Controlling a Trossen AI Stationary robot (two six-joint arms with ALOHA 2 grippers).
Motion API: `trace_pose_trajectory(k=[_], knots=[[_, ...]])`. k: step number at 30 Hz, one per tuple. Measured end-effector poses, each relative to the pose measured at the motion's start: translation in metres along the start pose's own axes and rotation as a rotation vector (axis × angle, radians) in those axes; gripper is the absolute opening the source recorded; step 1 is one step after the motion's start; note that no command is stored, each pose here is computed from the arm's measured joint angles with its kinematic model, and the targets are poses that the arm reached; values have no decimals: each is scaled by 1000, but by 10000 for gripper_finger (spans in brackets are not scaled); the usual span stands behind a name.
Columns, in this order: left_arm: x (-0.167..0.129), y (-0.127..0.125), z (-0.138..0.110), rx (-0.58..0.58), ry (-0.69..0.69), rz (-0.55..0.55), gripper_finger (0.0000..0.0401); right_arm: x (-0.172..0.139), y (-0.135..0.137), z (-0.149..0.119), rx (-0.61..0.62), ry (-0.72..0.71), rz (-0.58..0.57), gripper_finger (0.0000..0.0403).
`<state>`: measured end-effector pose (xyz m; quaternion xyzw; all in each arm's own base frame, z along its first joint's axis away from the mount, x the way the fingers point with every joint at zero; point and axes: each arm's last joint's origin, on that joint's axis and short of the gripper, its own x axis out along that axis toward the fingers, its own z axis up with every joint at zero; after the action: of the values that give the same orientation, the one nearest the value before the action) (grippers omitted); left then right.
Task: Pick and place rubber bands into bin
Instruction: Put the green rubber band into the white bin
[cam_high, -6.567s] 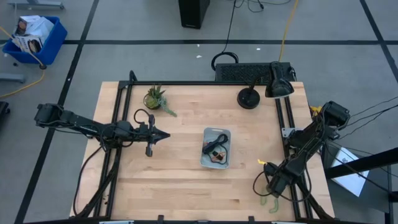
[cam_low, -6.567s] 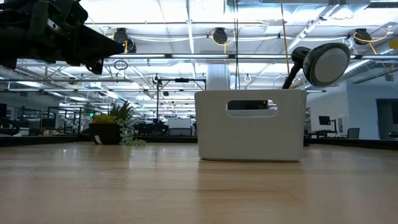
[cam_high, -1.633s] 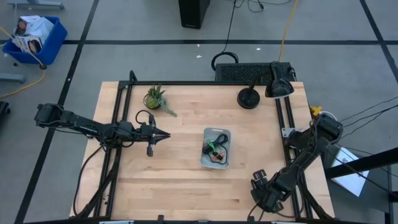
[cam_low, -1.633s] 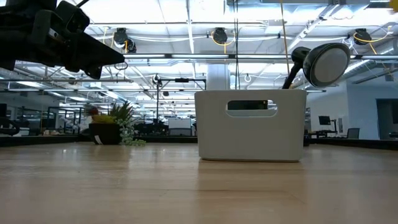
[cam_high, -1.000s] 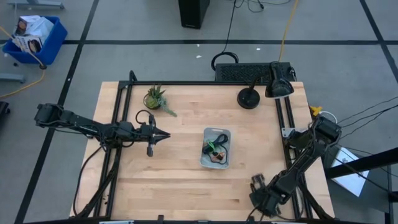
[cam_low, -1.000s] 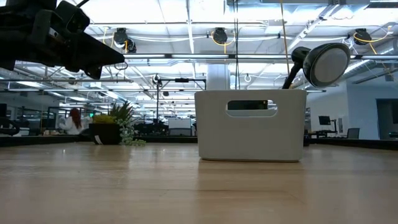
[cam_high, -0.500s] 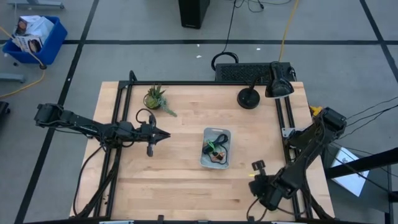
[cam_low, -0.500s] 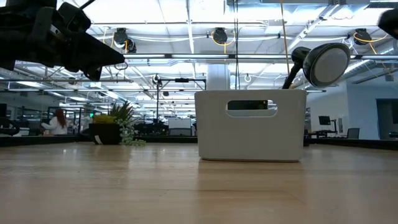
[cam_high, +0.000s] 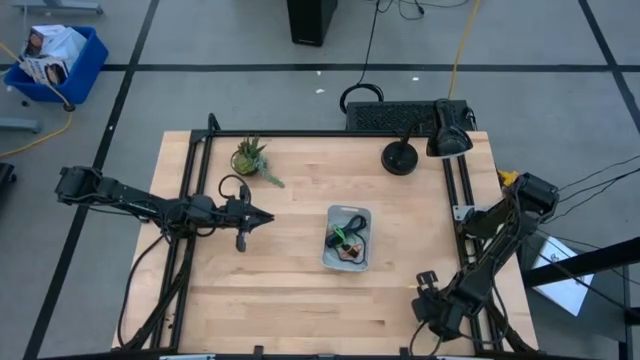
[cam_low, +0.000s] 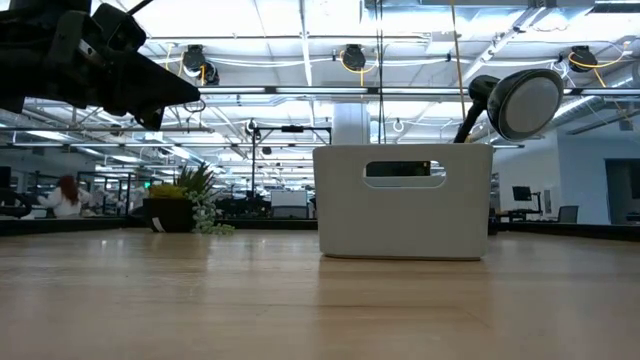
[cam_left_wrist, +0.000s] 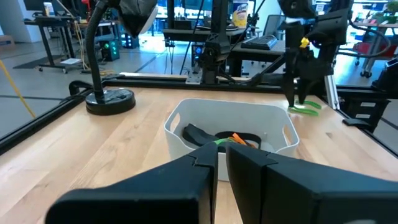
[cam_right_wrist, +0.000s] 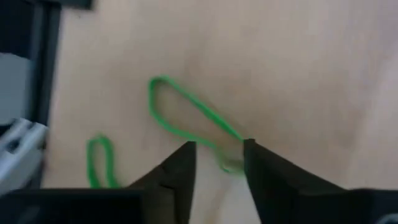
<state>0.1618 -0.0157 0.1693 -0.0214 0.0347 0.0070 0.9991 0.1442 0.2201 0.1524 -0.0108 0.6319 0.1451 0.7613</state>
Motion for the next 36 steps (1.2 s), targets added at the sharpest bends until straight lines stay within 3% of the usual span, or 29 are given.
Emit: trace_pose_trajectory(k=[5,9,19,25,29,36], knots=[[0,0,0,0,1,0,42,13,-5,-11,5,-26,24,174],[0,0,0,-1,1,0,42,23,-12,-19,7,-58,50,181],[0,0,0,-1,1,0,42,35,-22,-28,47,-87,47,95],[0,0,-1,-1,6,1,42,44,-14,-27,-18,-109,111,58],[0,0,-1,-1,10,1,42,49,-11,-31,-3,-89,109,72],[0,0,-1,-1,9,1,42,53,-8,-31,-1,-64,147,130]])
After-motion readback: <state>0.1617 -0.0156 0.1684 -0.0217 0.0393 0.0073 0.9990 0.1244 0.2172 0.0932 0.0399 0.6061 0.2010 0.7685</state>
